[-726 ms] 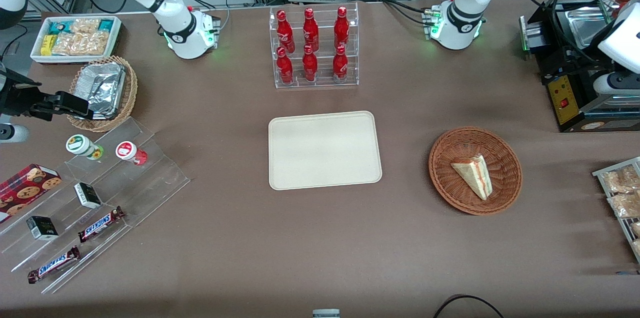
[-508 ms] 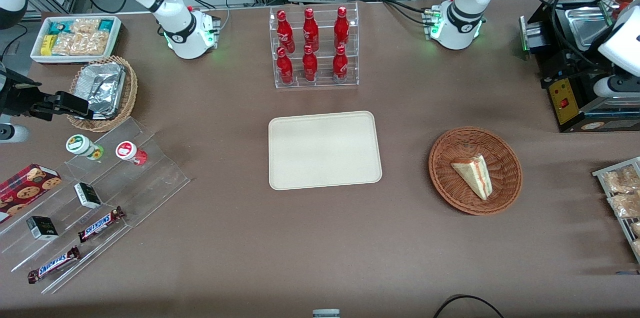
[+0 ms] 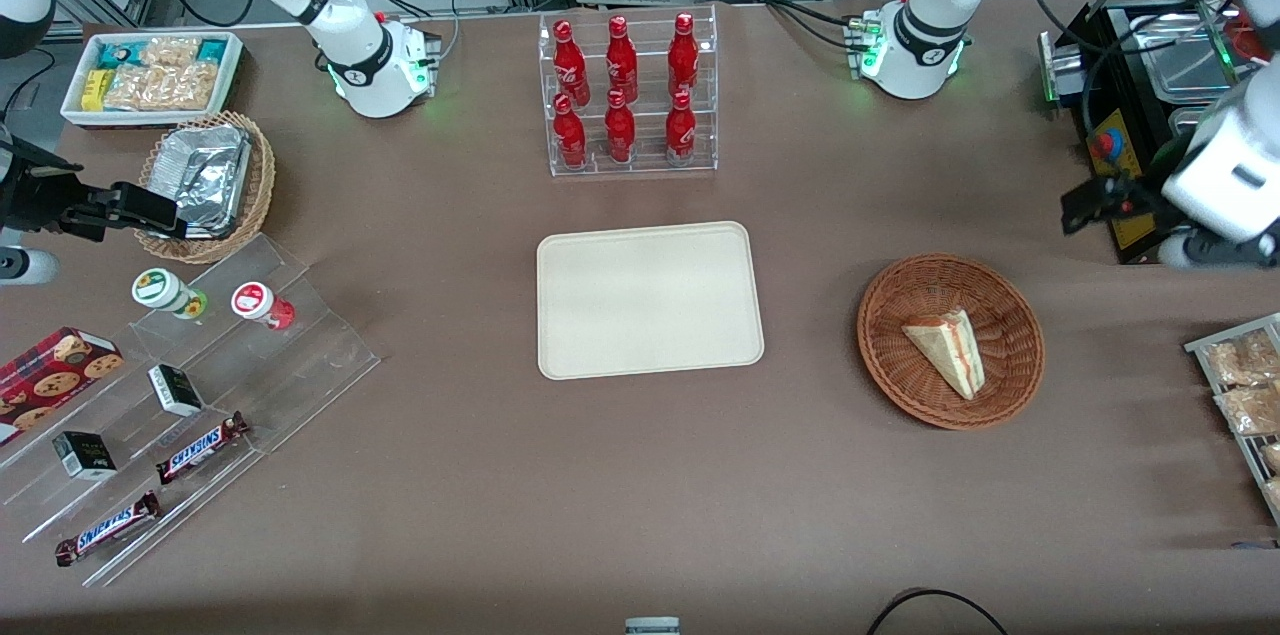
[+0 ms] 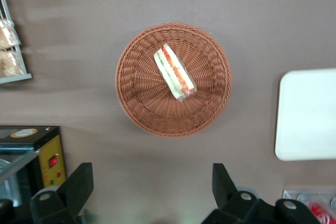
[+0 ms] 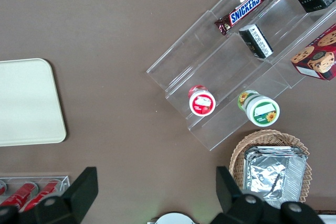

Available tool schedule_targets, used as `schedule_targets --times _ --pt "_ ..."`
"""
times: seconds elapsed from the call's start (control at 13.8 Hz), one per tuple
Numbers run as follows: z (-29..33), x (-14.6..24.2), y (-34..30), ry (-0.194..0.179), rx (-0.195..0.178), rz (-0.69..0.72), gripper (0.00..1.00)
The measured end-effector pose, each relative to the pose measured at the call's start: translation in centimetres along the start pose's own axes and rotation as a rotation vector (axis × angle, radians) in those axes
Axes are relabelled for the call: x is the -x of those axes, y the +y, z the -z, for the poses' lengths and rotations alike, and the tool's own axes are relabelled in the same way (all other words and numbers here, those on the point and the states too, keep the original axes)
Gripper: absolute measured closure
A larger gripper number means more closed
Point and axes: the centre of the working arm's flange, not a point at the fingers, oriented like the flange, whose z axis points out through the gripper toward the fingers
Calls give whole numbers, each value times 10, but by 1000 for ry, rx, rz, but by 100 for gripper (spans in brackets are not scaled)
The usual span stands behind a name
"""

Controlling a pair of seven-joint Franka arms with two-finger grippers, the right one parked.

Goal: Place sandwich from basket to tray
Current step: 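Move the left gripper over the wrapped sandwich in the wicker basket, then lower the left gripper onto the sandwich and close it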

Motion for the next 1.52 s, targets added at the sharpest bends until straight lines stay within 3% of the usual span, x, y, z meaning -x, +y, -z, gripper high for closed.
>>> schedule_targets --times 0.29,0.73,1.23,1.52 --pt "-79 -38 7 10 1 188 0" --pt "-171 -35 17 70 28 468 0" --pt "-246 2 22 140 63 507 0" --pt "-263 8 23 140 64 503 0"
